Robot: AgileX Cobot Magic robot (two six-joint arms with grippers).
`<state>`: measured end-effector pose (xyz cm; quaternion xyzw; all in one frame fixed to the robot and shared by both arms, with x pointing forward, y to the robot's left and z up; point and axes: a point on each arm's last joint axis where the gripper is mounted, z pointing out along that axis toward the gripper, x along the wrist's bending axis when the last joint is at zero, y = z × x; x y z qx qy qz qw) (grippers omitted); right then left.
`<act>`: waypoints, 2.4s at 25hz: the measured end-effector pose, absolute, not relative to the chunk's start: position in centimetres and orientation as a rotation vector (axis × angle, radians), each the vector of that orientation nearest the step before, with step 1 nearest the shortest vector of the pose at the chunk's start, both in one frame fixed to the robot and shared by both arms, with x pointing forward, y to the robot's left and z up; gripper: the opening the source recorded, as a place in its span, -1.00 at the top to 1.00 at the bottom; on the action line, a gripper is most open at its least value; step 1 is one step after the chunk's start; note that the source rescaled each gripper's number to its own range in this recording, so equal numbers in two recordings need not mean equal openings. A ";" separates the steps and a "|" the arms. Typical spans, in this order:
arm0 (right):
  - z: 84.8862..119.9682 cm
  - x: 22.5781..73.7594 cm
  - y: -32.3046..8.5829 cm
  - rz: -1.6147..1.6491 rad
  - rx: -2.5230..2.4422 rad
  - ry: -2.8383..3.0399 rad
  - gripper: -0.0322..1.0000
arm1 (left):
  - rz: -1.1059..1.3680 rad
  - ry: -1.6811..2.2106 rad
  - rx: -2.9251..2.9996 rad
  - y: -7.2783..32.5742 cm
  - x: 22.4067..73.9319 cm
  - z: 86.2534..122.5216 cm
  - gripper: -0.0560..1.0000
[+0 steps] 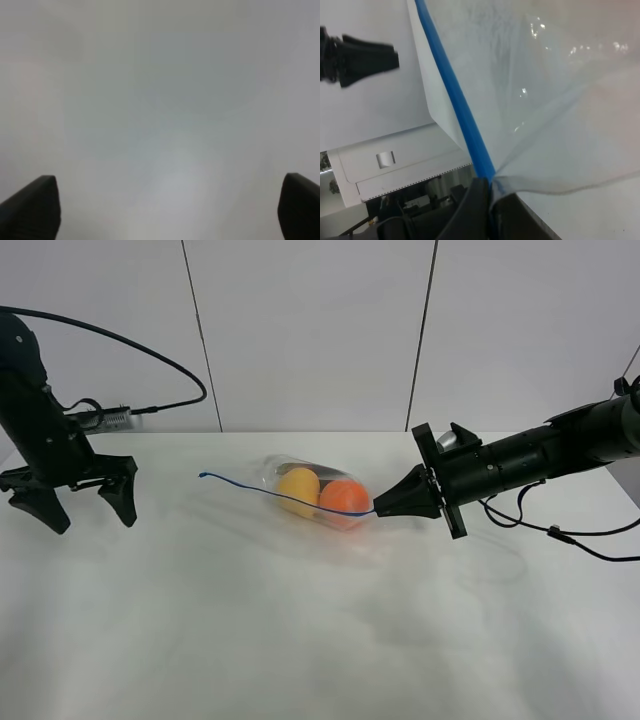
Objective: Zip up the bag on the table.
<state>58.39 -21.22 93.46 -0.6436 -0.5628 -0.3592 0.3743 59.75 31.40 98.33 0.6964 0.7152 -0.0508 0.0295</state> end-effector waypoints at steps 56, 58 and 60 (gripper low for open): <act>98.5 60.4 -23.4 -0.730 -1.761 -1.920 -0.98 | 0.948 1.536 1.555 29.5 23.3 105.2 -1.00; 99.7 61.2 -24.5 -0.620 -1.885 -2.019 -0.98 | 0.948 1.536 1.555 29.5 23.3 105.2 -1.00; 100.4 61.8 -26.0 -0.479 -2.004 -2.130 -0.98 | 0.948 1.536 1.555 29.5 23.3 105.2 -1.00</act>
